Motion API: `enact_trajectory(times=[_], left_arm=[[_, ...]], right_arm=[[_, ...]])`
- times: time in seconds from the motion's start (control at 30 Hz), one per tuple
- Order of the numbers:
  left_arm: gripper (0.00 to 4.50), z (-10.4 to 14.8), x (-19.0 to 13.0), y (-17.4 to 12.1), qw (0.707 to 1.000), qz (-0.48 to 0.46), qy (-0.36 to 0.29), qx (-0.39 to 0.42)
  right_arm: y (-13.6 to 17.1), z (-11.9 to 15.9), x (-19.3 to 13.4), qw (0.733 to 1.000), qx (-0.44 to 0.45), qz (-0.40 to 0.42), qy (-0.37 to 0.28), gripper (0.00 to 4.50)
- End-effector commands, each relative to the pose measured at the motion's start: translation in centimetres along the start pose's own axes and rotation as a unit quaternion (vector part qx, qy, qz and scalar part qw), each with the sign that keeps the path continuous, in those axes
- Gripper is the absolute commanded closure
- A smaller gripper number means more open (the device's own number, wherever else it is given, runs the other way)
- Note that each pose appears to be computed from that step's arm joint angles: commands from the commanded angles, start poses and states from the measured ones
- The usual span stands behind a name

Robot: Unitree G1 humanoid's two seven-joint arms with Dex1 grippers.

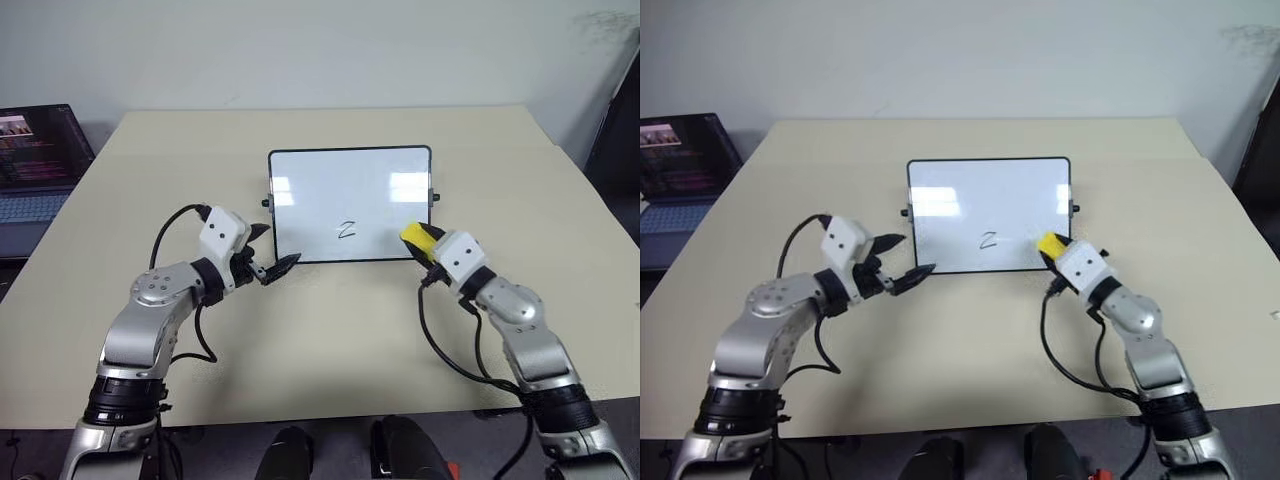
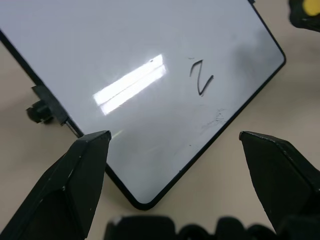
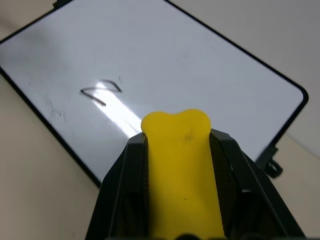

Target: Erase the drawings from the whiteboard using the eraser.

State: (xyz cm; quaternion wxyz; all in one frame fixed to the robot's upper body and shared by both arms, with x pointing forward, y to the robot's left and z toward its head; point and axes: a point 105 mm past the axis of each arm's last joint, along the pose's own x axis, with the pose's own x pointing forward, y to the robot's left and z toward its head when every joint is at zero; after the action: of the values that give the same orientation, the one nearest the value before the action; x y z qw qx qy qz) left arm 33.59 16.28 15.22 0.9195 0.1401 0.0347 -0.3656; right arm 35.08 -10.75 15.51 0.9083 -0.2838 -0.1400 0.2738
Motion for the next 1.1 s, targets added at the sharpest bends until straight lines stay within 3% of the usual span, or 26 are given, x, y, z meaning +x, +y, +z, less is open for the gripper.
enact_trajectory(times=[0.03,0.37,0.57,0.87,1.1], left_arm=[[0.00,0.7,-0.1,1.3,1.000,0.018,-0.005,0.025],[0.00,-0.1,-0.6,2.3,0.999,0.036,0.007,0.023],[0.00,-0.2,-0.9,2.7,0.999,0.046,0.010,0.022],[0.00,-1.1,-1.6,3.1,0.998,0.062,0.019,0.005],[0.00,-1.5,-1.7,3.1,0.998,0.059,0.024,-0.001]], right_arm=[[-0.5,2.1,2.5,0.998,-0.032,-0.019,-0.048,3.22],[-0.7,1.4,7.6,0.994,-0.041,-0.081,-0.054,3.22],[3.2,0.2,9.6,0.999,-0.024,-0.030,-0.039,3.22],[9.3,-2.9,8.7,0.996,-0.043,0.074,-0.004,3.22],[9.8,-3.0,8.2,0.993,-0.068,0.093,-0.017,3.22]])
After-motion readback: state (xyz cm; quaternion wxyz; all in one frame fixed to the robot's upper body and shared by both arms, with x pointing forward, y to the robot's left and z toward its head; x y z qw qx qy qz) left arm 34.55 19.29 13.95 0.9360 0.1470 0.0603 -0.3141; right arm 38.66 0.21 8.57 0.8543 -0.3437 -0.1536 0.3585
